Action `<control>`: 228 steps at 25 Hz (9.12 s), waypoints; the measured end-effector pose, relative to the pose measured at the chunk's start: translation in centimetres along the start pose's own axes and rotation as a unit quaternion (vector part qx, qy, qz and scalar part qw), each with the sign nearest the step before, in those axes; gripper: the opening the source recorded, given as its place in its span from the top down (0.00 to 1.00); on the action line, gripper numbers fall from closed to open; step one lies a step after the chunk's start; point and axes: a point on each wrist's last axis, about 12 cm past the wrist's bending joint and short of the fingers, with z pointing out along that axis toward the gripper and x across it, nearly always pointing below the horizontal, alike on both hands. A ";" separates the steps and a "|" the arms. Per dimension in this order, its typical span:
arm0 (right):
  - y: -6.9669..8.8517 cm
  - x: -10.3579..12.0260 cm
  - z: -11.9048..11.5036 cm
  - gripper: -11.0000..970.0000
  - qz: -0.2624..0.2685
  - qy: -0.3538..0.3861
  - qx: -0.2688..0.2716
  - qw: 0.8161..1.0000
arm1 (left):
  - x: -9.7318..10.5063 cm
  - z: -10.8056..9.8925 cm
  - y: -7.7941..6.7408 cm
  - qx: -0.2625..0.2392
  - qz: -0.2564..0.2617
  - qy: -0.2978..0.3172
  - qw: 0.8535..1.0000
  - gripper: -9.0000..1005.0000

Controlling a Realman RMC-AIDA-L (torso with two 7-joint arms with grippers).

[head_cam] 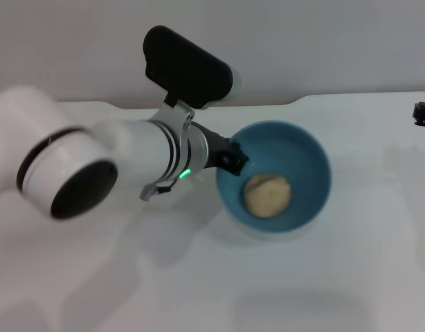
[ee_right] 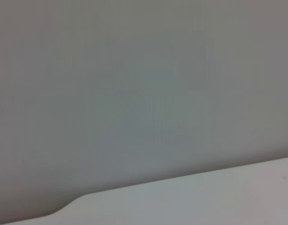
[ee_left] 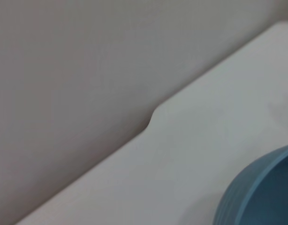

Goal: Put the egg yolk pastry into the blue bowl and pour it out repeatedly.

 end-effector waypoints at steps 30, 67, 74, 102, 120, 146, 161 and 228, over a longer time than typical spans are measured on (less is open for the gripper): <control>-5.1 1.8 -1.2 0.65 0.043 0.039 0.052 0.997 | 5.4 -1.1 -2.6 0.040 -0.031 -0.377 0.925 0.99; -1.5 1.5 -1.2 0.65 0.012 0.048 -0.021 0.999 | 5.0 -0.7 -0.7 -0.129 0.015 -0.401 0.907 0.99; 1.6 1.2 -1.8 0.65 -0.019 0.067 -0.128 0.989 | 2.7 0.7 2.9 -0.108 -0.036 -0.284 0.952 0.99; 10.2 1.2 -9.3 0.64 -0.191 0.200 -0.444 0.853 | -2.0 -1.0 9.0 -0.038 -0.002 0.115 0.993 0.99; 11.2 2.6 -7.9 0.62 -0.343 0.294 -0.423 0.785 | -1.6 -1.4 9.0 -0.042 0.001 0.120 0.992 0.99; 12.8 5.5 -5.5 0.34 -0.606 0.225 -0.282 0.709 | 0.6 -1.7 9.4 -0.029 -0.075 0.128 0.989 0.99; 15.7 8.0 -5.8 0.37 -0.573 0.187 -0.320 0.731 | 0.9 -1.9 9.1 -0.017 -0.074 0.157 0.985 0.98; 16.0 0.4 -10.0 0.83 -0.506 0.016 -0.319 0.802 | -0.7 -1.5 6.7 0.006 -0.023 0.191 0.981 0.98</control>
